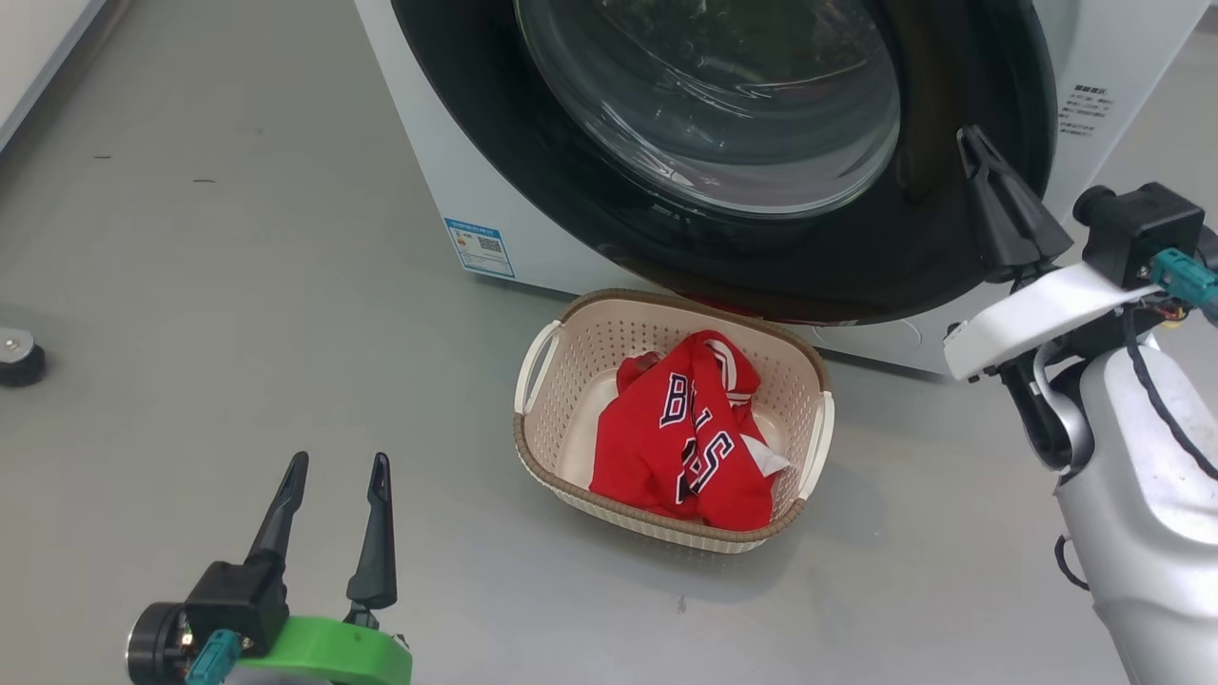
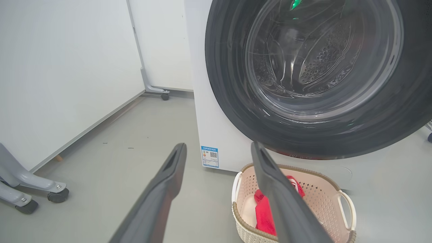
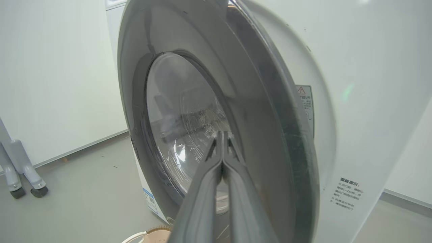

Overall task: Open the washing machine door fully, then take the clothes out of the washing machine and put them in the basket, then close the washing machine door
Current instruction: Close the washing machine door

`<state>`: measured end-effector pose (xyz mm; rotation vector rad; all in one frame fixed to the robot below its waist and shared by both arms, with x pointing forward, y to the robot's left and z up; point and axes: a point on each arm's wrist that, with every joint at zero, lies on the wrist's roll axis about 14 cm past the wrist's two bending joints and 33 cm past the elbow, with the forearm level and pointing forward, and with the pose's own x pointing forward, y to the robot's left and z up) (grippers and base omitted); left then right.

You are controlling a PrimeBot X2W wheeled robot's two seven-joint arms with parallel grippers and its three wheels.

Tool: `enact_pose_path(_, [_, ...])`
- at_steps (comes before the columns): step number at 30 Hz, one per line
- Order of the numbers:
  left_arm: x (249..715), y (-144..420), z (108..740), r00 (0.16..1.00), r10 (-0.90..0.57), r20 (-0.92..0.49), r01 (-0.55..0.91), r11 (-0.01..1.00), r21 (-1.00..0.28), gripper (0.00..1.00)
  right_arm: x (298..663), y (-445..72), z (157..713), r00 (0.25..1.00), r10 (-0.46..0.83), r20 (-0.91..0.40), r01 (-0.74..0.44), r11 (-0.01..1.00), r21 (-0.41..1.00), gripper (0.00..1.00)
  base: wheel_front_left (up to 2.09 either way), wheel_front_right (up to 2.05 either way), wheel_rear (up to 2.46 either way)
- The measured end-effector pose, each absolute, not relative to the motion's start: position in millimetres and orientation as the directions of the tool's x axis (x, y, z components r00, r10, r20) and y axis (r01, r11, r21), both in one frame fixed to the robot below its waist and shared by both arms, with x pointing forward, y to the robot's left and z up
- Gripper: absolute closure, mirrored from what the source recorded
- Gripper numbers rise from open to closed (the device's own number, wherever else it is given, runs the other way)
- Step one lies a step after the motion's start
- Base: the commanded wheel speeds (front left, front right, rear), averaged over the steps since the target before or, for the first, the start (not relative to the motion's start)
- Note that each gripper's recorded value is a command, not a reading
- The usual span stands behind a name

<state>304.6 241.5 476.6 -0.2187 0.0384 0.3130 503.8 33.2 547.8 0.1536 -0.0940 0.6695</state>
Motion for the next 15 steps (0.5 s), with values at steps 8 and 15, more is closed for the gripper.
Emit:
enact_pose_path(8, [309.0,244.6,474.3,0.947,0.311,-0.080,-0.321,0.925,-0.201,0.00,530.1,37.5,547.0,0.784,0.609,0.120,-0.620,0.777,0.106,1.00,0.00,0.00,0.00])
enact_pose_path(15, [312.1,243.9,473.2,0.947,0.310,-0.080,-0.320,0.924,-0.211,0.00,542.9,38.6,545.0,0.788,0.607,0.101,-0.615,0.781,0.104,1.00,0.00,0.00,0.00])
